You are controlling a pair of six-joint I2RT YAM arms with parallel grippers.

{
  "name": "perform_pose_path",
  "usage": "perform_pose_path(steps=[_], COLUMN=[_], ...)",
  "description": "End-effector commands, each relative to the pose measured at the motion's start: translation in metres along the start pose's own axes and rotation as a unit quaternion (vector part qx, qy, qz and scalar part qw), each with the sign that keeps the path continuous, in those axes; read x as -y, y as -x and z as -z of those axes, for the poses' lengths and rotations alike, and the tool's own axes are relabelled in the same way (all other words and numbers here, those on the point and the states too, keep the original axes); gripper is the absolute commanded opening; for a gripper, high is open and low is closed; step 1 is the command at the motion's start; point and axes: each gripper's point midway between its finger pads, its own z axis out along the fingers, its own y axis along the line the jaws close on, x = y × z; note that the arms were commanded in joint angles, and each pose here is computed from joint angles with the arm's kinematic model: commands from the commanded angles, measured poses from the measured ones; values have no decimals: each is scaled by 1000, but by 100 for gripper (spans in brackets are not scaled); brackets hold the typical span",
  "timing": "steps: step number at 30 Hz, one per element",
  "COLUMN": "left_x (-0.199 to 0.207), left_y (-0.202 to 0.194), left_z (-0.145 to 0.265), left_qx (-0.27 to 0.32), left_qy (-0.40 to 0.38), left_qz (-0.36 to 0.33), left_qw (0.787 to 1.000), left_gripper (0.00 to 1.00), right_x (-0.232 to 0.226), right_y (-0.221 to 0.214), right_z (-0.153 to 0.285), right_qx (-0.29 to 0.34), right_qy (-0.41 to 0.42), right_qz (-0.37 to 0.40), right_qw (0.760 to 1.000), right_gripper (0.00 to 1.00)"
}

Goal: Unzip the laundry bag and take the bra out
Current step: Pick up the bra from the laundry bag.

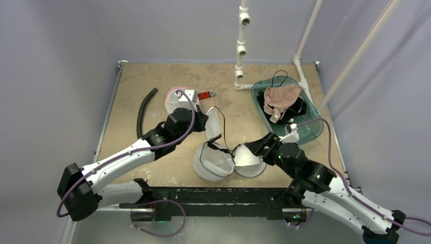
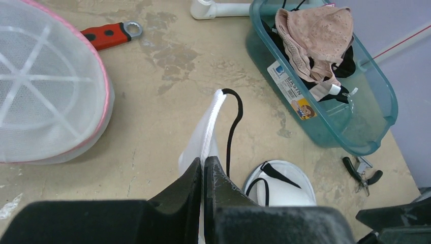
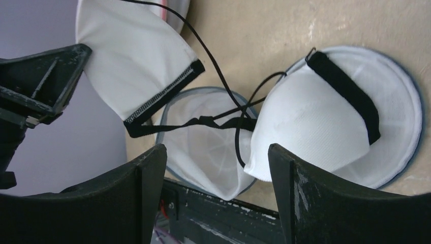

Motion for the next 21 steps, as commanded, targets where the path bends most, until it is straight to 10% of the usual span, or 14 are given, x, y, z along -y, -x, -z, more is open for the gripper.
perform_pose_path(steps=[1, 21], left_x=[2, 10], left_y=[13, 22], left_z=[-5, -14], left_qx=[40, 57], left_qy=[3, -1], left_qz=[19, 17], left_qw=[999, 998], left_gripper=[0, 0], right_x=[13, 45], right_y=[-35, -69], right_z=[-2, -3], right_qx=[-71, -123], right_qy=[-23, -95], right_qz=[-86, -221], right_qw=[993, 963], right_gripper=[76, 82])
